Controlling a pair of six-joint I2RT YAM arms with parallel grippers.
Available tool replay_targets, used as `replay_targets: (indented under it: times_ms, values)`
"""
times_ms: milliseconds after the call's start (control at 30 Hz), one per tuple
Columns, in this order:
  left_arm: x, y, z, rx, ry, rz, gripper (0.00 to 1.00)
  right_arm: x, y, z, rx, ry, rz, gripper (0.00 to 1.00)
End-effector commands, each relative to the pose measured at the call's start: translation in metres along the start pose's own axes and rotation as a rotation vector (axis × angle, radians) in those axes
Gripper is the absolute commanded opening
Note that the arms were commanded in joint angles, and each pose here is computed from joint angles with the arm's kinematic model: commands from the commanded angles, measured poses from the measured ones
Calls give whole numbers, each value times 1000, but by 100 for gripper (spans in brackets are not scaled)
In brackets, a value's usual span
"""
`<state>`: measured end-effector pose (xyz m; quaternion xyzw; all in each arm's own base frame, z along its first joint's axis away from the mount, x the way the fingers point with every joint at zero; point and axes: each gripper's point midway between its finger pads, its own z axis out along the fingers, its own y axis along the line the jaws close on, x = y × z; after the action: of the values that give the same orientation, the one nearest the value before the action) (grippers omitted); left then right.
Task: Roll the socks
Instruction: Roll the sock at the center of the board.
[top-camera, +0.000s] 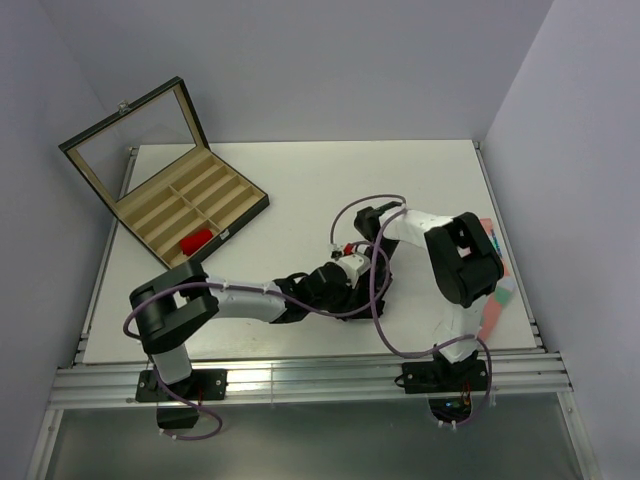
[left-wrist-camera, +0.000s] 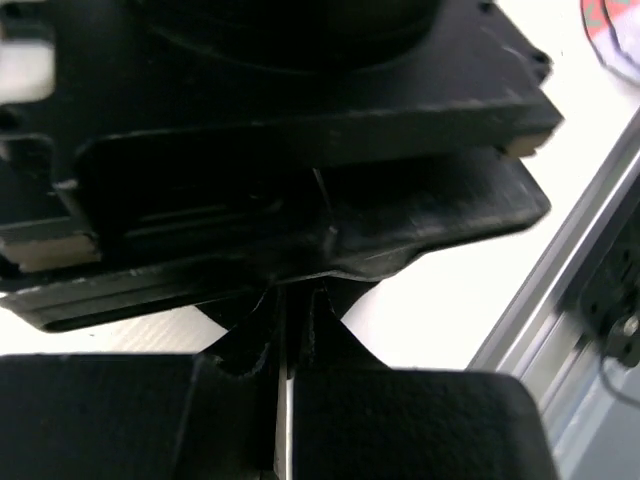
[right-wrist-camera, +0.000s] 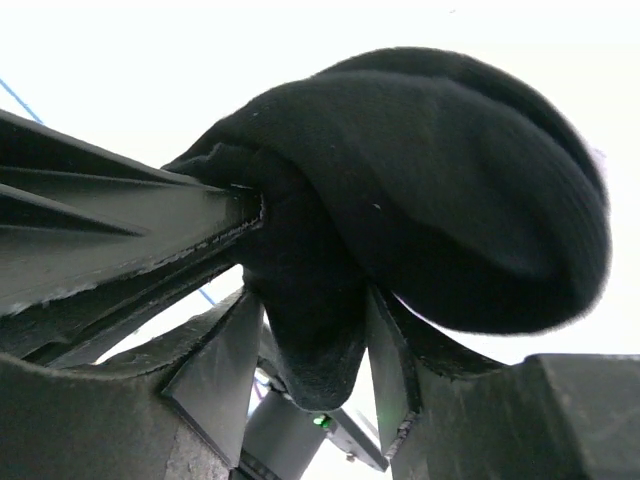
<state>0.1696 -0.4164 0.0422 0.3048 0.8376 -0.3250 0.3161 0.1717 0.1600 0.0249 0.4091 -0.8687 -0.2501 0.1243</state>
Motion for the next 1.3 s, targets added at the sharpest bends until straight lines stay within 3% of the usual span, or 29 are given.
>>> replay_targets:
  times_ms: [0,700,1267]
  values:
    - [67,12,-3,-106,242,-93,0,-32,-29,-17,164,-173,-76,53]
    - [83,3,2,-73,329,-285,0,-10,-42,-91,255,-502,-87,61]
    - [88,19,-6,7,443,-441,0,26,-13,-82,413,-594,-560,62]
